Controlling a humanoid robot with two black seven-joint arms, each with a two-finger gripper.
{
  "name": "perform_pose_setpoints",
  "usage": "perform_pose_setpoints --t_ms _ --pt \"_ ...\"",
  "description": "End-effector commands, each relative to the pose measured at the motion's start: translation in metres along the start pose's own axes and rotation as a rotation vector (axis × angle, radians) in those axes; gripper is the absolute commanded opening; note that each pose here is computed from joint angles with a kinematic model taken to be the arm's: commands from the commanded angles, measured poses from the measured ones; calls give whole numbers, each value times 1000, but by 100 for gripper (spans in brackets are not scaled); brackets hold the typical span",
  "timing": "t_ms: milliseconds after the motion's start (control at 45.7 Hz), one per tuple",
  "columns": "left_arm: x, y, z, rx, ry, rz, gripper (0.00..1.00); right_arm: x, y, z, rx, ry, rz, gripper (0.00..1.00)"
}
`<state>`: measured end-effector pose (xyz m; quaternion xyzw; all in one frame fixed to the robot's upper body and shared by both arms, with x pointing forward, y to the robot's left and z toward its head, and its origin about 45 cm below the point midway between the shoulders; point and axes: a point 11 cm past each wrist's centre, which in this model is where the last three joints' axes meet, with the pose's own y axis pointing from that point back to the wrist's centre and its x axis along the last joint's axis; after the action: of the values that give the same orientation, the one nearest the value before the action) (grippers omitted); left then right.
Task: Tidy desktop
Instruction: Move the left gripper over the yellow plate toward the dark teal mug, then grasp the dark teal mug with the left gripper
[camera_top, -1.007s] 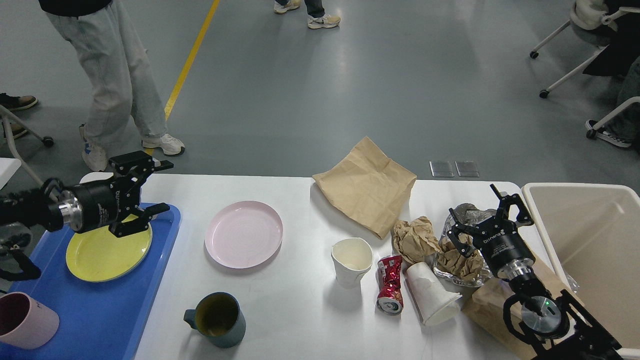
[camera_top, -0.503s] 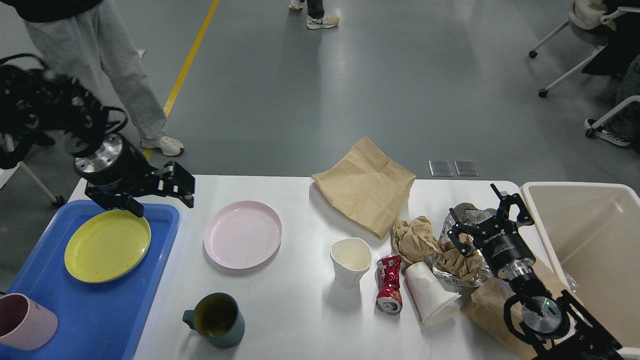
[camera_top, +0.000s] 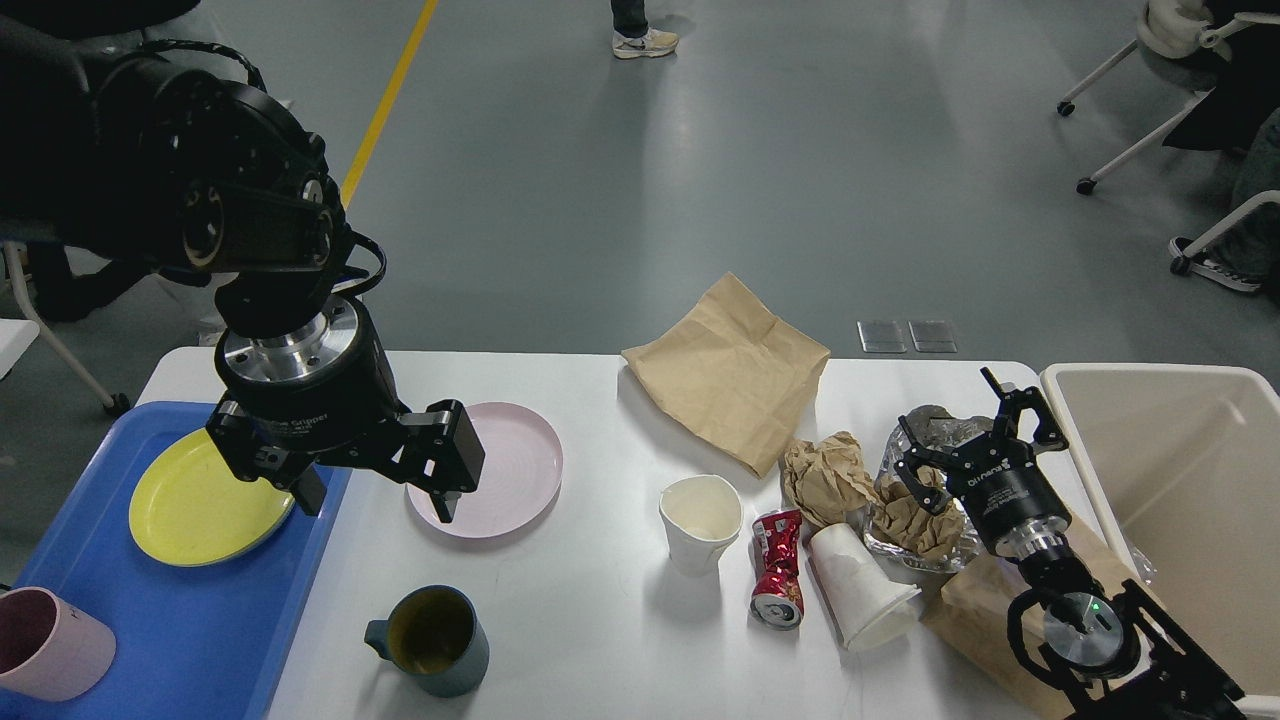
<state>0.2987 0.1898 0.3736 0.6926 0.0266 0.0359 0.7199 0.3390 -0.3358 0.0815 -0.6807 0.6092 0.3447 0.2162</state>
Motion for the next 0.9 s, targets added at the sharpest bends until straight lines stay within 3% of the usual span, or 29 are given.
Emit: perform_pose_setpoints --t_ms 0,416,569,679,876 --pt "6 1 -10 0 54 49 97 0 0 0 0 1 0 100" --pt "10 -39 -39 -33 139 -6 97 0 0 0 0 -1 0 100" --pt "2 -93 -53 -41 177 -42 96 0 0 0 0 1 0 100" --pt "-9 -134 -66 -38 215 -55 86 0 0 0 0 1 0 100" --pt "-28 -187 -72 -68 326 -74 84 0 0 0 0 1 0 100"
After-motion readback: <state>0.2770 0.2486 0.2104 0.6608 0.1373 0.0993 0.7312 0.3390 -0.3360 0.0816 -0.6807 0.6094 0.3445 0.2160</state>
